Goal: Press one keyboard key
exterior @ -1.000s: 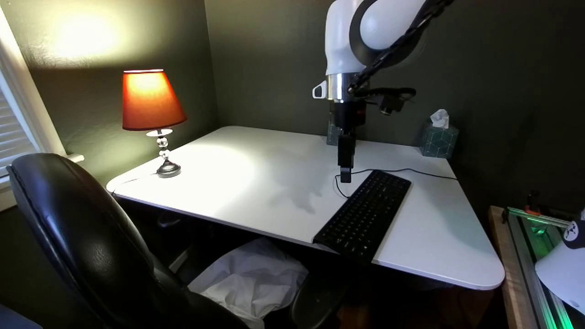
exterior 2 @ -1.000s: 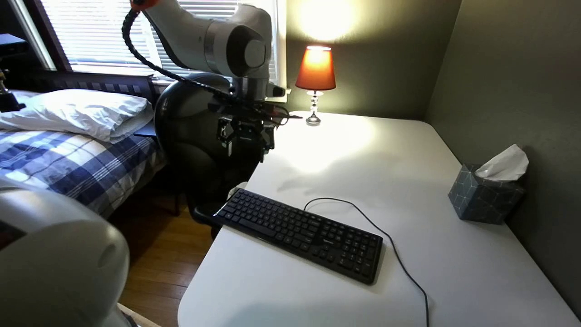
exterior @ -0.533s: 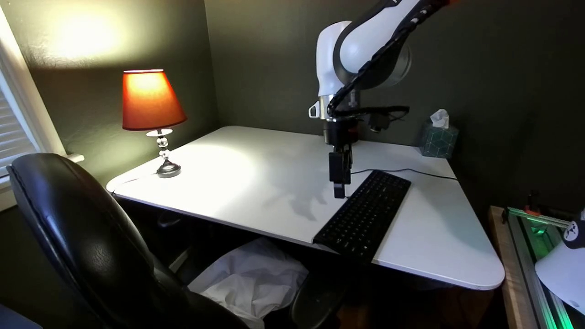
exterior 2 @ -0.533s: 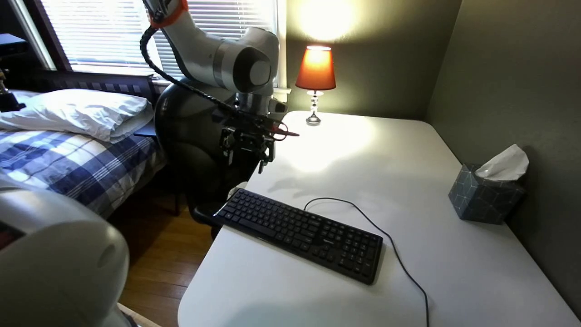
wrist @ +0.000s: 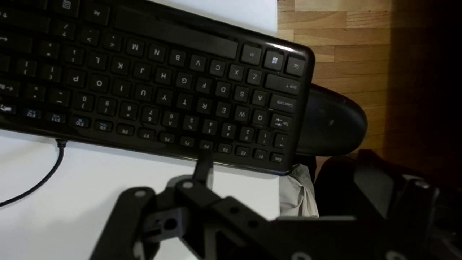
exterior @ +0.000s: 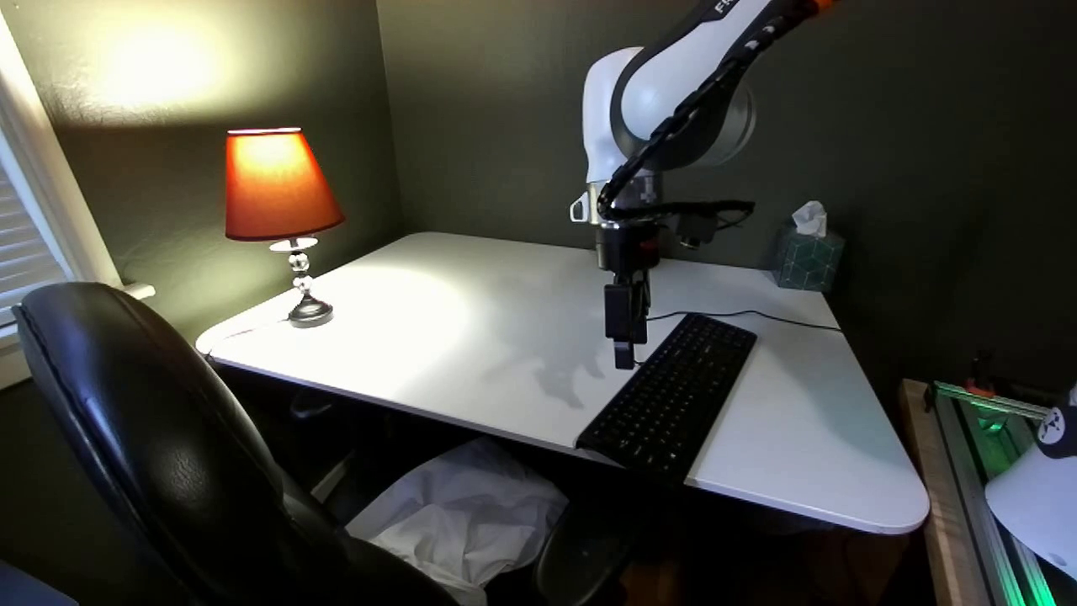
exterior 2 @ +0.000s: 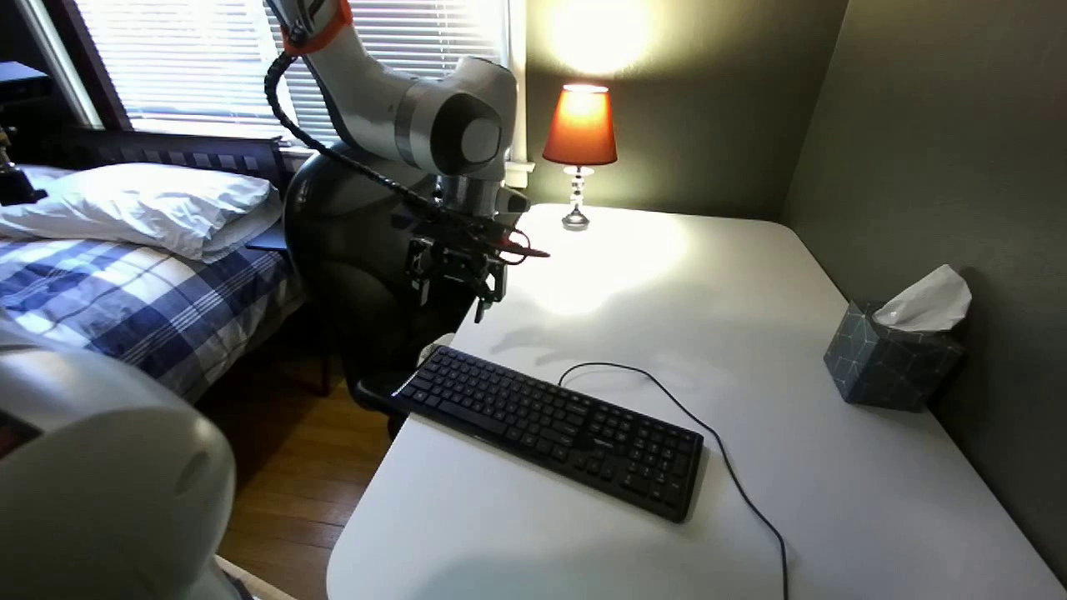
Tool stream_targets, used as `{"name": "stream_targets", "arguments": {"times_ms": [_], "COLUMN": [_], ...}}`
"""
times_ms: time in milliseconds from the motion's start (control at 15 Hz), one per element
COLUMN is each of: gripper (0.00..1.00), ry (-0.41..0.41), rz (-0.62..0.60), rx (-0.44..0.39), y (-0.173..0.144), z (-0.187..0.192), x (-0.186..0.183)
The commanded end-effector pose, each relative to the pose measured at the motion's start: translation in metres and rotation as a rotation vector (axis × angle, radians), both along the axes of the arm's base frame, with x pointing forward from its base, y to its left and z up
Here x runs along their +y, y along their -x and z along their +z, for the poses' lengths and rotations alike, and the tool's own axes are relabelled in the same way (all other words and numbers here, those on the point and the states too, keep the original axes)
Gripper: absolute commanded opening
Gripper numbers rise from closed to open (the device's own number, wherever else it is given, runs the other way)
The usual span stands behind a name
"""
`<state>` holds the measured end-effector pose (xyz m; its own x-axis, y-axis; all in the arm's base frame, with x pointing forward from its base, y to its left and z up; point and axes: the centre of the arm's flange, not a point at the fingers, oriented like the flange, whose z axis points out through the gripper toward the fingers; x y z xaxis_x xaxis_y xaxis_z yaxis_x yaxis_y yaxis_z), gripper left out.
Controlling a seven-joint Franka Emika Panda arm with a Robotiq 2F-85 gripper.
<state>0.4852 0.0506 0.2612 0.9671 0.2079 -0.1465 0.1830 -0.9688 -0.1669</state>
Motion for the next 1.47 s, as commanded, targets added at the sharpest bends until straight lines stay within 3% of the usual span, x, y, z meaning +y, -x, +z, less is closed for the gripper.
{"name": "stream_targets", "arguments": {"times_ms": [0,200,667,1400], "gripper": [0.74,0.49,0.00,0.00], "ry": [-0.023,-0.024,-0.032,-0.010], "rz": [-0.048,-0.073,-0.130,-0.202], "rx": [-0.013,-0.031,-0.056,-0.002], "y": [0.000,-0.001,-0.005,-0.007], "z": [-0.017,-0.026,-0.048,-0.069], "x": [-0.001,-0.001,-0.009,-0.018]}}
